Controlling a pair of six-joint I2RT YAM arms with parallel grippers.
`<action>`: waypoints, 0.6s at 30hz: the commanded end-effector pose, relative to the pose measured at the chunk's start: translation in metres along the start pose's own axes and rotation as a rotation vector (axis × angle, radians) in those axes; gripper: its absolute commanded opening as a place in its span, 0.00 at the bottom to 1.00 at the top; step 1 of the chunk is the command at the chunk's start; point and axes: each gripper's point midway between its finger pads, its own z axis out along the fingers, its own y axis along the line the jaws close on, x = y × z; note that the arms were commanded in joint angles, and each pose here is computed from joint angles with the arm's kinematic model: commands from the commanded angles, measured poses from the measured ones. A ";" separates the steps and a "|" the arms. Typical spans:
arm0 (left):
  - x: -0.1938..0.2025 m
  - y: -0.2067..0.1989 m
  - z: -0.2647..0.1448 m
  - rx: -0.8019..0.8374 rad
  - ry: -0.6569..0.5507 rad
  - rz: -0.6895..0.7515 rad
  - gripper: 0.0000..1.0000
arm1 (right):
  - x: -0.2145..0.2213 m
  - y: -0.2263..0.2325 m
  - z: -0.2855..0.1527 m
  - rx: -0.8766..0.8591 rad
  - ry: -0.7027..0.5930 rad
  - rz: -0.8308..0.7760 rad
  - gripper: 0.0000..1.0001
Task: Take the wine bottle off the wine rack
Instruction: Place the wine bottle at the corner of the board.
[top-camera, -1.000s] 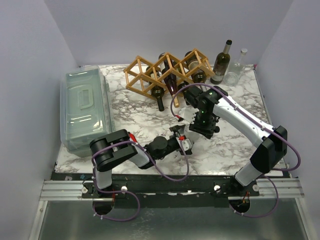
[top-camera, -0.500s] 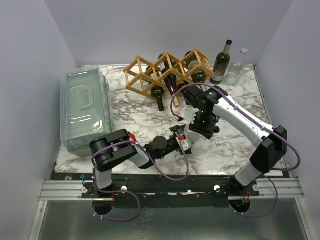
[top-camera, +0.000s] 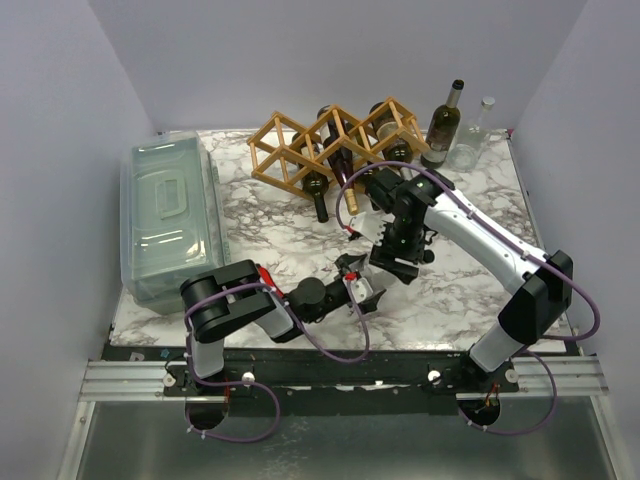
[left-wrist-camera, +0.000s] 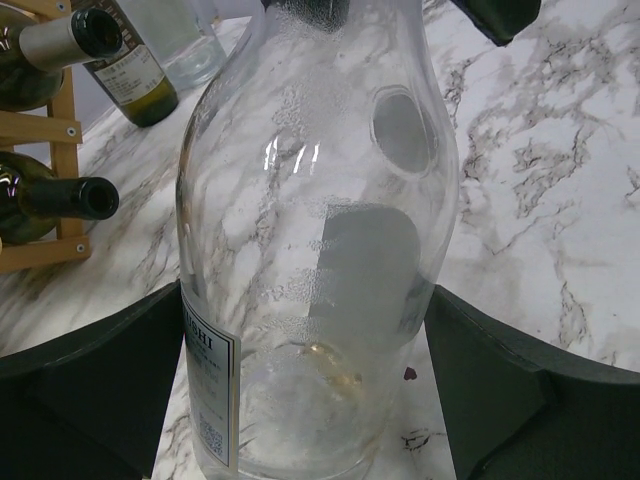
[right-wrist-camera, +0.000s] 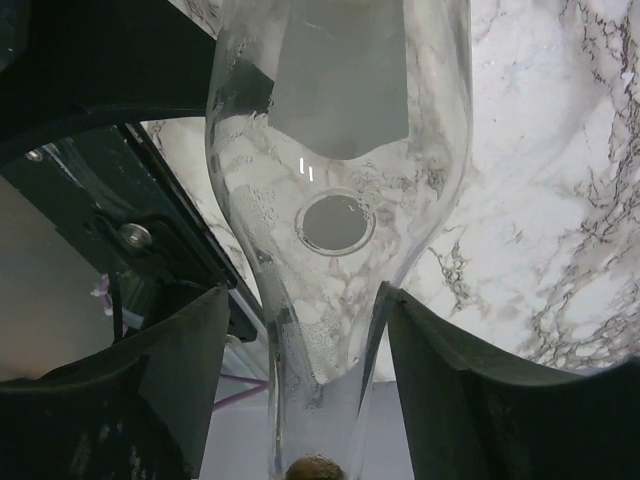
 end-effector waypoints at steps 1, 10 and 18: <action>0.034 -0.025 -0.015 0.065 0.091 -0.131 0.55 | -0.031 0.018 0.007 -0.106 -0.110 -0.034 0.67; 0.040 -0.027 -0.018 0.067 0.099 -0.130 0.52 | -0.055 0.004 -0.005 -0.044 -0.197 0.000 0.79; 0.043 -0.028 -0.023 0.067 0.101 -0.133 0.52 | -0.090 -0.003 -0.019 -0.025 -0.350 0.016 0.84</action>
